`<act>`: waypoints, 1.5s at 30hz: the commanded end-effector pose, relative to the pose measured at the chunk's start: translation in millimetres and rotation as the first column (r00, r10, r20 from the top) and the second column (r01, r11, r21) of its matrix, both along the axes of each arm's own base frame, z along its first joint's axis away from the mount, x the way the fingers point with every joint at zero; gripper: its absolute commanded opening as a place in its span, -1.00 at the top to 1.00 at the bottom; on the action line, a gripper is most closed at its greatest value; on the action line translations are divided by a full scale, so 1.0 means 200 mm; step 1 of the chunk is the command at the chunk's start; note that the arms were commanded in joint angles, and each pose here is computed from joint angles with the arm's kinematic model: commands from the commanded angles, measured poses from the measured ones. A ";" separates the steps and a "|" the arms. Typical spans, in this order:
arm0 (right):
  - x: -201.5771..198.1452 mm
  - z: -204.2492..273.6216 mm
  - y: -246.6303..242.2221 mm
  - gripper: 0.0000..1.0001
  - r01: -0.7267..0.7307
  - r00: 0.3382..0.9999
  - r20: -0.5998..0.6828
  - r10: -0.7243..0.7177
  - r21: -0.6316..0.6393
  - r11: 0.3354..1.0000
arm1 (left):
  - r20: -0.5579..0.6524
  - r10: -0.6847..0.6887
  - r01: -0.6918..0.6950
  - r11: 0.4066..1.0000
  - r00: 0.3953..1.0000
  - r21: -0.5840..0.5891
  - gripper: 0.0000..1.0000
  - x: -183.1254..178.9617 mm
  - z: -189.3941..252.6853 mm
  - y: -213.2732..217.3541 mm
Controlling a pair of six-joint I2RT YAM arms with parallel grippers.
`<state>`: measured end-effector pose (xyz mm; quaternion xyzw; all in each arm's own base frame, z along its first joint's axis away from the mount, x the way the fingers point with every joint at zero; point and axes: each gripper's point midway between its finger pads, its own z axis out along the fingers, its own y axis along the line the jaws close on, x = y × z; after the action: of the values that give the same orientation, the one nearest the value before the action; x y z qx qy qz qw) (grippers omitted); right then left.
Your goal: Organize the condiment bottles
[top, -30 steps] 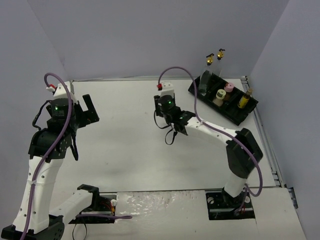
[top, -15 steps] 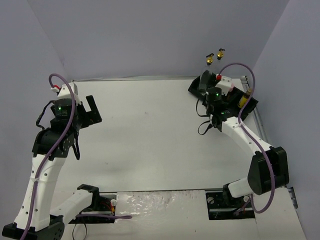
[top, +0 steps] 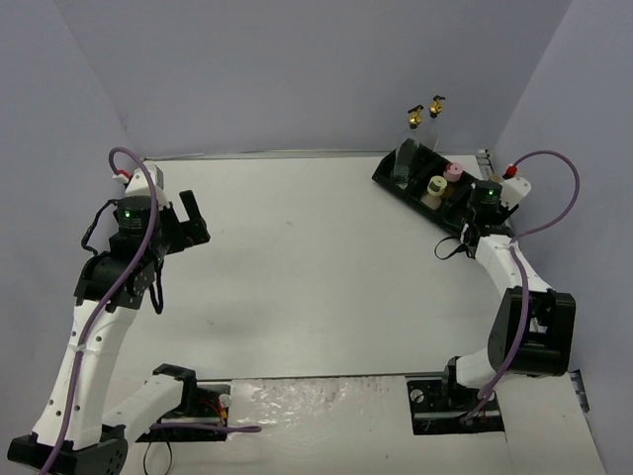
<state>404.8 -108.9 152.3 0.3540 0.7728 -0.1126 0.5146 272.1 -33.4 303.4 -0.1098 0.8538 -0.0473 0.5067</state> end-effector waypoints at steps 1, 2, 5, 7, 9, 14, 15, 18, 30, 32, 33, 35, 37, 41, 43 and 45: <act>0.16 0.16 -0.01 1.00 0.010 0.979 0.203 -0.011 0.009 1.000 | 0.085 -0.014 0.019 0.998 0.996 -0.054 -0.94 0.06 0.09 -0.04; 0.18 0.15 -0.01 1.00 0.013 0.978 0.207 -0.014 0.006 1.000 | 0.085 -0.016 0.020 0.998 0.996 -0.056 -0.94 0.07 0.08 -0.04; 0.21 0.11 -0.04 1.00 0.029 0.976 0.216 -0.029 0.000 1.000 | 0.085 -0.022 0.028 0.998 0.996 -0.063 -0.94 0.08 0.06 -0.06; 0.24 0.10 -0.05 1.00 0.035 0.973 0.231 -0.032 -0.008 0.999 | 0.087 -0.023 0.029 0.997 0.996 -0.068 -0.94 0.08 0.06 -0.06; 0.28 0.09 -0.07 1.00 0.049 0.970 0.241 -0.043 -0.020 0.999 | 0.085 -0.025 0.031 0.997 0.996 -0.071 -0.94 0.09 0.05 -0.07; 0.36 0.05 -0.11 1.00 0.078 0.973 0.223 -0.065 -0.049 0.996 | 0.079 -0.031 0.036 0.997 0.996 -0.068 -0.94 0.10 0.02 -0.07; 0.37 0.07 -0.12 1.00 0.083 0.969 0.235 -0.069 -0.050 0.995 | 0.078 -0.032 0.038 0.997 0.996 -0.067 -0.94 0.10 0.02 -0.07; 0.38 0.07 -0.14 1.00 0.104 0.970 0.228 -0.088 -0.061 0.993 | 0.073 -0.036 0.041 0.997 0.997 -0.068 -0.94 0.12 0.01 -0.08; 0.36 0.00 -0.25 1.00 0.173 0.970 0.185 -0.157 -0.076 0.982 | 0.064 -0.044 0.049 0.997 0.997 -0.065 -0.94 0.14 -0.01 -0.09; 0.36 -0.03 -0.26 1.00 0.184 0.970 0.174 -0.169 -0.075 0.980 | 0.064 -0.042 0.046 0.997 0.997 -0.063 -0.94 0.14 -0.01 -0.09; 0.36 -0.03 -0.26 1.00 0.186 0.970 0.175 -0.171 -0.073 0.980 | 0.064 -0.042 0.046 0.997 0.997 -0.063 -0.94 0.14 -0.01 -0.09; 0.36 -0.06 -0.26 1.00 0.186 0.971 0.164 -0.173 -0.074 0.980 | 0.065 -0.040 0.044 0.997 0.997 -0.059 -0.94 0.14 -0.01 -0.08; 0.37 -0.07 -0.26 1.00 0.184 0.973 0.157 -0.170 -0.075 0.980 | 0.064 -0.041 0.044 0.997 0.997 -0.057 -0.94 0.14 -0.01 -0.08; 0.38 -0.10 -0.26 1.00 0.175 0.977 0.138 -0.163 -0.078 0.981 | 0.063 -0.041 0.045 0.997 0.997 -0.058 -0.94 0.15 -0.02 -0.08; 0.38 -0.11 -0.26 1.00 0.172 0.978 0.130 -0.161 -0.079 0.982 | 0.062 -0.042 0.046 0.997 0.997 -0.059 -0.94 0.15 -0.02 -0.09; 0.38 -0.13 -0.26 1.00 0.170 0.980 0.119 -0.160 -0.082 0.982 | 0.062 -0.042 0.046 0.997 0.997 -0.059 -0.94 0.15 -0.02 -0.09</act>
<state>458.5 -149.4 77.3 0.3851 0.7555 -0.1698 0.5020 289.0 -48.4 275.8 -0.1025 0.8627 -0.0734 0.4897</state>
